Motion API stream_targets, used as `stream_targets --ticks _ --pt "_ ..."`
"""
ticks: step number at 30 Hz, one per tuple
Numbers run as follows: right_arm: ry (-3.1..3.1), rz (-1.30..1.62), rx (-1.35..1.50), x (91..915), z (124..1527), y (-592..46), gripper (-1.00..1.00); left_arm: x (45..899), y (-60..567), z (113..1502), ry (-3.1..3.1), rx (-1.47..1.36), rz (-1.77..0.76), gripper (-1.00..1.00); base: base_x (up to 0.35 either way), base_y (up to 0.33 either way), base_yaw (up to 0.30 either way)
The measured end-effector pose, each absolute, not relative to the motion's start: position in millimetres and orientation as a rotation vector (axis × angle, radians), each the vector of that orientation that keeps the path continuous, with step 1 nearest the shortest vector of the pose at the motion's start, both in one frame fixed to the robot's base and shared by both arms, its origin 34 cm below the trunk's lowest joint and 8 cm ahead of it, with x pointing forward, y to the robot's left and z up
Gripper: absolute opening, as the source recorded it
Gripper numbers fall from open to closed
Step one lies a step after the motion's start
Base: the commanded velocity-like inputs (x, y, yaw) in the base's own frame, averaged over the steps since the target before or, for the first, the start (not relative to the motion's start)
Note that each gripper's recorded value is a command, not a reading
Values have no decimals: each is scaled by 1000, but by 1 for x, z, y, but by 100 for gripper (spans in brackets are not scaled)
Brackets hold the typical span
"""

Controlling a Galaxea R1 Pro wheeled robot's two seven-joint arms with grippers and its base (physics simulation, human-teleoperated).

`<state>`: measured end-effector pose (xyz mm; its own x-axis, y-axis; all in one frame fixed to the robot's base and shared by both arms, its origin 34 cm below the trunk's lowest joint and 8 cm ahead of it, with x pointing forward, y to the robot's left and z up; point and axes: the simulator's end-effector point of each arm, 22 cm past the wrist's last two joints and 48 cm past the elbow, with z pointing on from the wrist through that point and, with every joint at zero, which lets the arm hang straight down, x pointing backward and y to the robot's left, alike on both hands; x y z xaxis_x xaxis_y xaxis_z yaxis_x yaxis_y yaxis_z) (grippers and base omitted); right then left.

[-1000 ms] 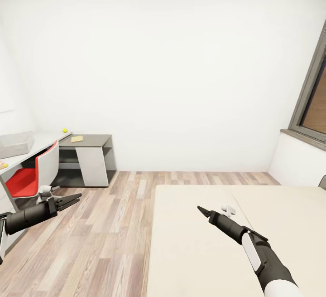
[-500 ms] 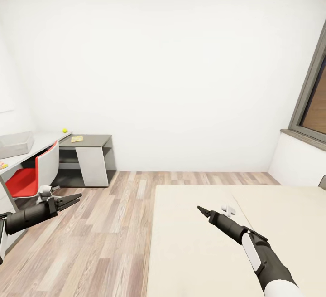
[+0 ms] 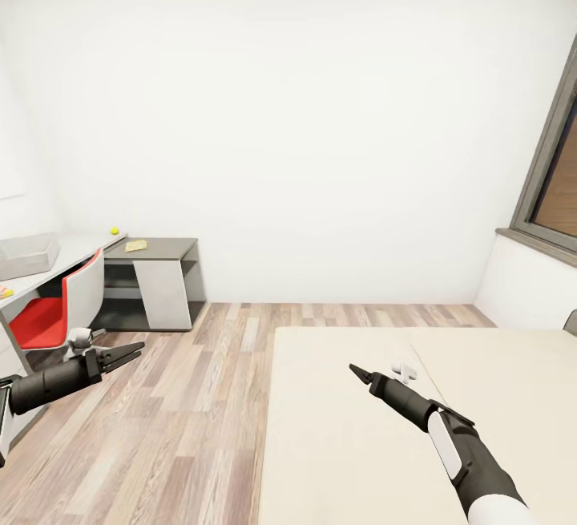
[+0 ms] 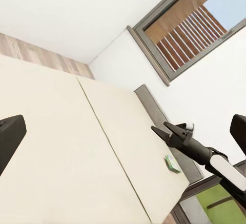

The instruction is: Put all the toys in the child's room - the three board games (two on the bed and one on the table), the two jigsaw puzzles on the table, and the tennis ball on the table - inside the toy box on the table in the child's room.

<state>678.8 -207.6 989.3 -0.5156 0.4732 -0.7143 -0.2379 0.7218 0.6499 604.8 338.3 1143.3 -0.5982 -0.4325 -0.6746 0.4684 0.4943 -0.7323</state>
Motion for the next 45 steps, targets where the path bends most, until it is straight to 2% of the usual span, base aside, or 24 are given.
stream_targets --ticks 45 --pt "1922 889 181 679 989 -208 100 605 338 1143 1829 30 -1244 100 -4 -8 0"
